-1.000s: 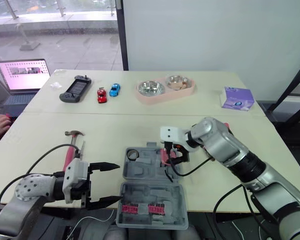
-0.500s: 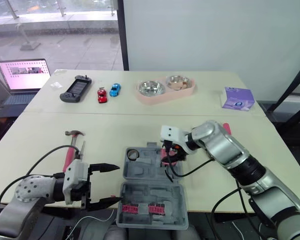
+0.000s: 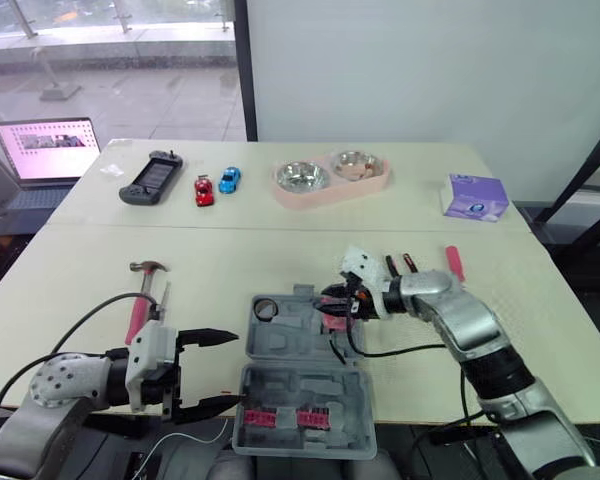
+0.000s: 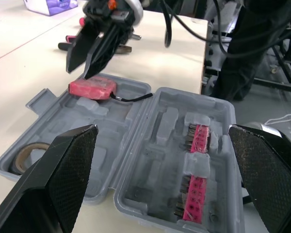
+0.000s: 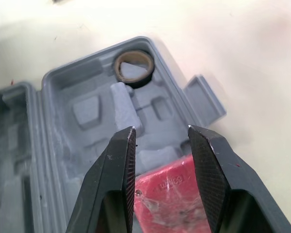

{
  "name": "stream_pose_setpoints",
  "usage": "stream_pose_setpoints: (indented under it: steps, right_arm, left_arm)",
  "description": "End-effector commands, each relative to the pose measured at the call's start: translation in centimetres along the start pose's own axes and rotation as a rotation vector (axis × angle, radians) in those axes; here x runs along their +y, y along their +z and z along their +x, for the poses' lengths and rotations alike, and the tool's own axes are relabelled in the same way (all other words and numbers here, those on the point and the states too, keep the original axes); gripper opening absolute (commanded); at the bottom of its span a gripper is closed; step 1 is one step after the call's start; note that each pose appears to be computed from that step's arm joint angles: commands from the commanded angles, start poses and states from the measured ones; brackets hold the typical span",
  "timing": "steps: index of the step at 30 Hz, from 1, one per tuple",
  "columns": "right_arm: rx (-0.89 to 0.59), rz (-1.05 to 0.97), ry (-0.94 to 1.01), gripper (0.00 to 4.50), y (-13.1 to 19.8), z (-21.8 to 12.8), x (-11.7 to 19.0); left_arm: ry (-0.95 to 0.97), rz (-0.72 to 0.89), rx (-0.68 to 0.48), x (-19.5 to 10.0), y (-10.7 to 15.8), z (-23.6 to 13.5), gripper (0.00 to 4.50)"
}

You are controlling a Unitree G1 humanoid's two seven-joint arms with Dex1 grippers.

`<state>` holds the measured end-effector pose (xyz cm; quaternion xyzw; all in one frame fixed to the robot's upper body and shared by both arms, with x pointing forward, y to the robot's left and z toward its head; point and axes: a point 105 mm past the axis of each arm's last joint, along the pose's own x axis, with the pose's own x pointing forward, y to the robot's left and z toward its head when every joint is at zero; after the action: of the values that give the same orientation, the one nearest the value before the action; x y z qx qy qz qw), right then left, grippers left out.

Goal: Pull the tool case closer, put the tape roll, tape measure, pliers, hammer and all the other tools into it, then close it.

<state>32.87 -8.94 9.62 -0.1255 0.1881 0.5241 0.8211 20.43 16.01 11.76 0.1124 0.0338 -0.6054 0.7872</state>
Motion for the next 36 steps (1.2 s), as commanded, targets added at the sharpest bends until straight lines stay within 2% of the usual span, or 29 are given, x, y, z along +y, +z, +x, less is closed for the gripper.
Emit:
stream_pose_setpoints:
  steps: [1,7,13,18,21,28,31,36]
  right_arm:
    - [-0.131,-0.015,-0.009,1.79,0.7,-1.1,-0.3]
    - [-0.213,-0.01,-0.072,1.79,-0.7,-1.1,-1.1]
    - [-0.178,0.012,-0.057,1.79,-2.6,-0.2,-0.8]
    - [-0.02,0.033,-0.093,1.79,-6.1,0.7,-1.2]
    - [0.171,0.038,-0.13,1.79,-9.6,0.7,-1.7]
    - [0.359,0.09,-0.1,1.79,-13.3,0.4,-0.5]
    - [0.364,0.09,-0.104,1.79,-13.4,0.4,-0.4]
    - [0.247,0.089,-0.111,1.79,-11.2,1.1,-0.7]
  left_arm:
    - [0.001,0.03,-0.016,-0.1,0.7,0.1,4.5]
    - [0.007,0.033,-0.009,0.0,0.6,0.1,4.5]
    - [0.011,0.034,-0.008,0.1,0.6,0.1,4.5]
    - [0.013,0.036,-0.005,0.1,0.7,0.1,4.5]
    - [0.015,0.038,-0.004,0.2,0.7,0.0,4.5]
    - [0.018,0.04,-0.002,0.2,0.8,0.0,4.5]
    - [0.019,0.039,-0.002,0.2,0.8,0.0,4.5]
    - [0.018,0.041,-0.001,0.2,0.8,0.0,4.5]
